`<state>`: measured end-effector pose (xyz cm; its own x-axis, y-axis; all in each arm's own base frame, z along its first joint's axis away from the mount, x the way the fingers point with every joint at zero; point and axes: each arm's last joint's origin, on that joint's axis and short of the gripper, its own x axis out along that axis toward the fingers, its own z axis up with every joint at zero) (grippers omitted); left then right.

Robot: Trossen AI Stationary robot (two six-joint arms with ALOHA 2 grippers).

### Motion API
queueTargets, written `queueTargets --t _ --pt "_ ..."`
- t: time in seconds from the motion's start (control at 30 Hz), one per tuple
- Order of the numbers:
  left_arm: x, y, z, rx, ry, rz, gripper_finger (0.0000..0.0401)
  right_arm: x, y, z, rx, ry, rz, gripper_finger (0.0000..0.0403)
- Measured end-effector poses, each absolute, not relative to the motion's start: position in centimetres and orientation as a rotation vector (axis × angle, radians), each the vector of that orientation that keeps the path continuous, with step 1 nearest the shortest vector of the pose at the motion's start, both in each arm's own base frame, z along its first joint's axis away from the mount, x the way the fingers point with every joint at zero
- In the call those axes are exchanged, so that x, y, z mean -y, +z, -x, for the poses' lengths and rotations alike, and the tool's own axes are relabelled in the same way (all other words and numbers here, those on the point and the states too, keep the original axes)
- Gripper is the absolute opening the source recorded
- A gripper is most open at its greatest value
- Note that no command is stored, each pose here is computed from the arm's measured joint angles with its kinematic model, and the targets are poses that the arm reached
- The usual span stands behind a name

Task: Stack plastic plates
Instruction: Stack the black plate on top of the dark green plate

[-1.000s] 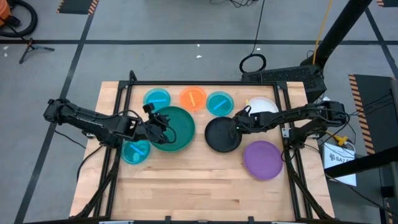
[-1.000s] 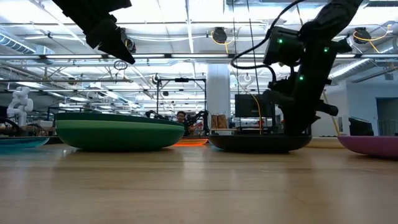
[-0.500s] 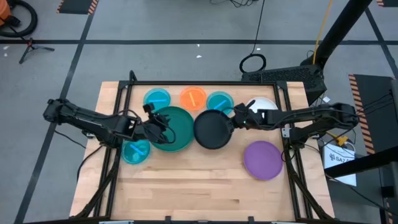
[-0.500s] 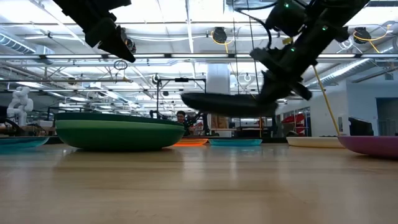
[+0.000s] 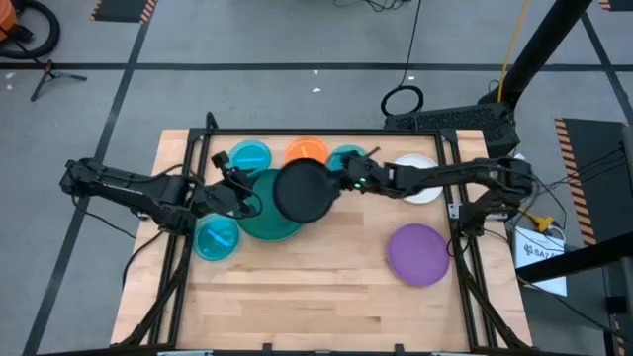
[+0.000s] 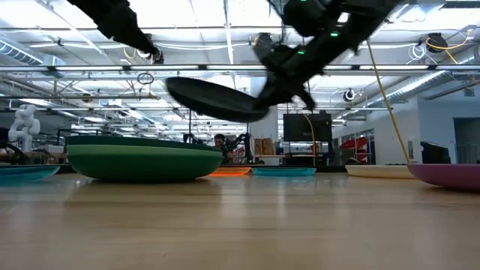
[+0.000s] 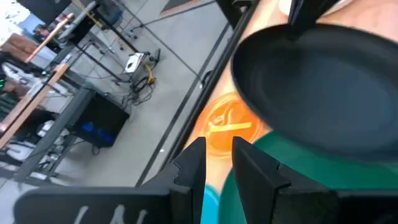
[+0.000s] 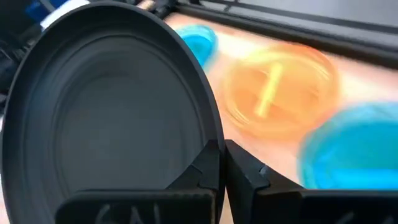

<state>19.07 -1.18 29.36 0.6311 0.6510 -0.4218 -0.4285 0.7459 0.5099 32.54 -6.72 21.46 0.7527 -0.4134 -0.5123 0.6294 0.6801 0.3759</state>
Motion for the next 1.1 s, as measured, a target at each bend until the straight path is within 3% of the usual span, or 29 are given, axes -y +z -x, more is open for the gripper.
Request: queueTargets --t 0.47,0.8,1.1 --pt "0.5 30.2 -15.3 -0.615 0.697 -0.255 0.0085 8.8 21.2 -41.0 -0.480 -0.595 -0.508 0.0004" --pt "0.5 30.2 -15.2 -0.612 0.697 -0.251 0.0085 8.9 19.1 -42.3 -0.528 -0.605 -0.509 0.0006" --pt "0.5 30.2 -15.2 -0.611 0.697 -0.251 0.0085 8.8 18.8 -42.3 -0.530 -0.605 -0.512 0.0045"
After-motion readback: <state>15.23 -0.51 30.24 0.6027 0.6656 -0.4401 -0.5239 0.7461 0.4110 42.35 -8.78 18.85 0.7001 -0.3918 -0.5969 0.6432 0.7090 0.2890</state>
